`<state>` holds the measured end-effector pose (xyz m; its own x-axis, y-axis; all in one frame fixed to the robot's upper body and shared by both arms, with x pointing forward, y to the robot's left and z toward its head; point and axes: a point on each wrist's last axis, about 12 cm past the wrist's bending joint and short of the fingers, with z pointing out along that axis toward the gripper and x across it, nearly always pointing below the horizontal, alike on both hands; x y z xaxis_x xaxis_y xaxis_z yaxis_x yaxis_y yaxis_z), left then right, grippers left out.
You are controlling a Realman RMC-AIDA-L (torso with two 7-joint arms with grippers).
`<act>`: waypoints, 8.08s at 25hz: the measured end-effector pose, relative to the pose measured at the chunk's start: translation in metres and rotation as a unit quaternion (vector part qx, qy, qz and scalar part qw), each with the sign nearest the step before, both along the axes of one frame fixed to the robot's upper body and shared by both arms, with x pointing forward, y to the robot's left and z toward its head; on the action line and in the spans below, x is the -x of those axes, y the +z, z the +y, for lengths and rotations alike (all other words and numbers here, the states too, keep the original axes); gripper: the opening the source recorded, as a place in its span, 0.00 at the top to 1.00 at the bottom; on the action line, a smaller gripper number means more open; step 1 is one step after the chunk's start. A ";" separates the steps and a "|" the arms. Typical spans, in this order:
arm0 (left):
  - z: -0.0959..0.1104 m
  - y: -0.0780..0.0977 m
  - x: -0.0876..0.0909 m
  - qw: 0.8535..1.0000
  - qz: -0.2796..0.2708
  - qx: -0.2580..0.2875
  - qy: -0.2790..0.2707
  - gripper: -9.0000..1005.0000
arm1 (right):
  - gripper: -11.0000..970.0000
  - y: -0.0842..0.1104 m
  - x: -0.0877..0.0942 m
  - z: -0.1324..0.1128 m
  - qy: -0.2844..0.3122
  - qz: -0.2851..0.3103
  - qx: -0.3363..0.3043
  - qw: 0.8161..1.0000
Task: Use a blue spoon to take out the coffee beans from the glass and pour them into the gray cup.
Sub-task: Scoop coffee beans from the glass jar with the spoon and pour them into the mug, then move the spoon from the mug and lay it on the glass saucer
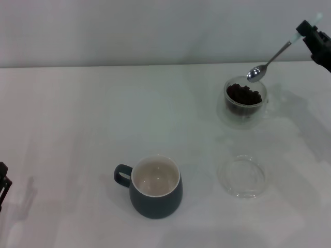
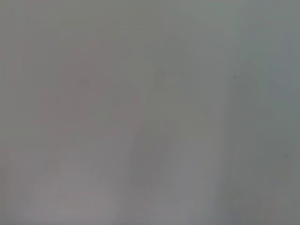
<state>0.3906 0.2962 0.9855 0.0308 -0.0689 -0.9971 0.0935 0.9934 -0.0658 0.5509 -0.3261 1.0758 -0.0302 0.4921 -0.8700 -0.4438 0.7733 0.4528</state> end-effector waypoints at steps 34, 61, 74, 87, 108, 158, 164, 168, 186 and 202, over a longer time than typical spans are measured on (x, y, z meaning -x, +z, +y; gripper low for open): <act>0.001 0.003 -0.009 1.000 -0.008 0.004 0.011 0.12 | 0.84 -0.028 -0.009 0.016 -0.040 0.033 0.167 0.985; 0.002 0.003 -0.007 1.000 -0.008 0.002 0.009 0.12 | 0.84 -0.043 -0.015 0.010 -0.064 0.189 -0.043 0.979; 0.005 0.002 -0.009 1.000 -0.007 -0.006 0.009 0.12 | 0.84 -0.044 -0.013 0.003 -0.088 0.218 -0.173 0.956; 0.009 0.002 -0.009 1.000 -0.006 -0.014 0.012 0.12 | 0.84 -0.047 -0.010 -0.003 -0.103 0.238 -0.269 0.928; 0.010 0.002 -0.011 1.000 -0.004 -0.015 0.014 0.12 | 0.84 -0.035 0.005 0.011 0.009 0.220 -0.320 0.922; 0.010 0.002 -0.017 1.000 -0.001 -0.023 0.005 0.12 | 0.84 -0.031 0.031 0.107 0.266 0.143 -0.045 0.952; 0.008 0.001 -0.019 1.000 0.003 -0.023 0.001 0.12 | 0.84 -0.028 0.034 0.105 0.263 0.077 0.018 0.962; 0.007 0.001 -0.019 1.000 0.004 -0.021 0.001 0.12 | 0.84 -0.027 0.035 0.090 0.236 0.083 -0.017 0.968; 0.005 0.002 -0.024 1.000 0.000 -0.018 0.001 0.12 | 0.84 -0.050 0.076 -0.022 0.096 0.206 -0.109 0.968; 0.003 0.002 -0.028 1.000 0.005 -0.017 -0.002 0.12 | 0.84 -0.058 0.053 0.000 0.133 0.241 -0.025 0.961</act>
